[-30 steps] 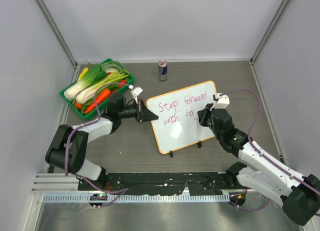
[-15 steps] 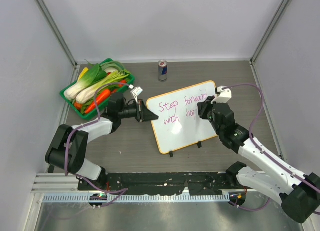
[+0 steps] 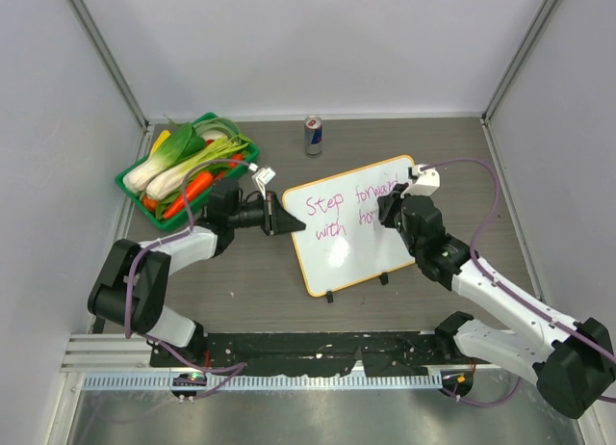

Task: Write a sentence on the whiteboard

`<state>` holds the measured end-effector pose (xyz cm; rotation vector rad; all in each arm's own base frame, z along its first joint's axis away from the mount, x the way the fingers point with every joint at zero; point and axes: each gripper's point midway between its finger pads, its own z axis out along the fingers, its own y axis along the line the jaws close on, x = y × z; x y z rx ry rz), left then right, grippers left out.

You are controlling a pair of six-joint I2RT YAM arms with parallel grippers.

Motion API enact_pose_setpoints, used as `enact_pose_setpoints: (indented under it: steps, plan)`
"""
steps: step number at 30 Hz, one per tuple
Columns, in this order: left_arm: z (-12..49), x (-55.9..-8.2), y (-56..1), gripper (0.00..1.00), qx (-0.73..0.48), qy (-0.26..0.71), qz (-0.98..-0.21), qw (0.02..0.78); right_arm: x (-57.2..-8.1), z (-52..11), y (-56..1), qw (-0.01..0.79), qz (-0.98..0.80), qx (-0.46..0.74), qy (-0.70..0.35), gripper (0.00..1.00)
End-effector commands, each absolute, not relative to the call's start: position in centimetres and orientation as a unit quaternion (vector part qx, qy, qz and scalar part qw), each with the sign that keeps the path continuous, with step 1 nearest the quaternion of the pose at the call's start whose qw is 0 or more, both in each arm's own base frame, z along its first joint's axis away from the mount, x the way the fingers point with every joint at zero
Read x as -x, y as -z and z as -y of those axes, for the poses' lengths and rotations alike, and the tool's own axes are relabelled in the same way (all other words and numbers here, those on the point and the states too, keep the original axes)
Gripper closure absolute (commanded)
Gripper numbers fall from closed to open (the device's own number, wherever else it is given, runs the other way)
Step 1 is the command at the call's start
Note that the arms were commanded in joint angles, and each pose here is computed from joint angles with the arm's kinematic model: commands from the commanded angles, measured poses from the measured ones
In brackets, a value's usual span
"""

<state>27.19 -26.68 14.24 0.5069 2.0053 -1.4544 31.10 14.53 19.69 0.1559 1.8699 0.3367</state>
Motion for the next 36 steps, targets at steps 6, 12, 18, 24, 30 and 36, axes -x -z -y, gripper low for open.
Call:
enact_pose_setpoints:
  steps: [6, 12, 18, 24, 30, 36]
  plan:
    - [26.1, -25.4, -8.7, 1.00, -0.230, 0.495, -0.793, 0.271, -32.0, -12.8, -21.1, 0.603, -0.785, -0.090, -0.108, 0.99]
    - [26.2, -25.4, -8.7, 1.00, -0.230, 0.494, -0.793, 0.271, -31.8, -12.5, -20.4, 0.597, -0.790, -0.089, -0.104, 0.99]
    - [26.1, -25.4, -8.7, 1.00, -0.230, 0.494, -0.794, 0.271, -31.1, -12.9, -19.0, 0.574, -0.808, -0.073, -0.108, 0.99]
    - [26.2, -25.3, -8.8, 1.00, -0.231, 0.495, -0.793, 0.271, -30.4, -13.1, -18.4, 0.565, -0.814, -0.064, -0.118, 0.98]
    - [26.2, -25.4, -8.7, 1.00, -0.231, 0.494, -0.794, 0.271, -30.1, -14.2, -18.3, 0.557, -0.815, -0.059, -0.148, 0.99]
    - [26.2, -25.4, -8.8, 1.00, -0.230, 0.493, -0.793, 0.272, -30.2, -14.6, -18.9, 0.561, -0.808, -0.068, -0.167, 0.99]
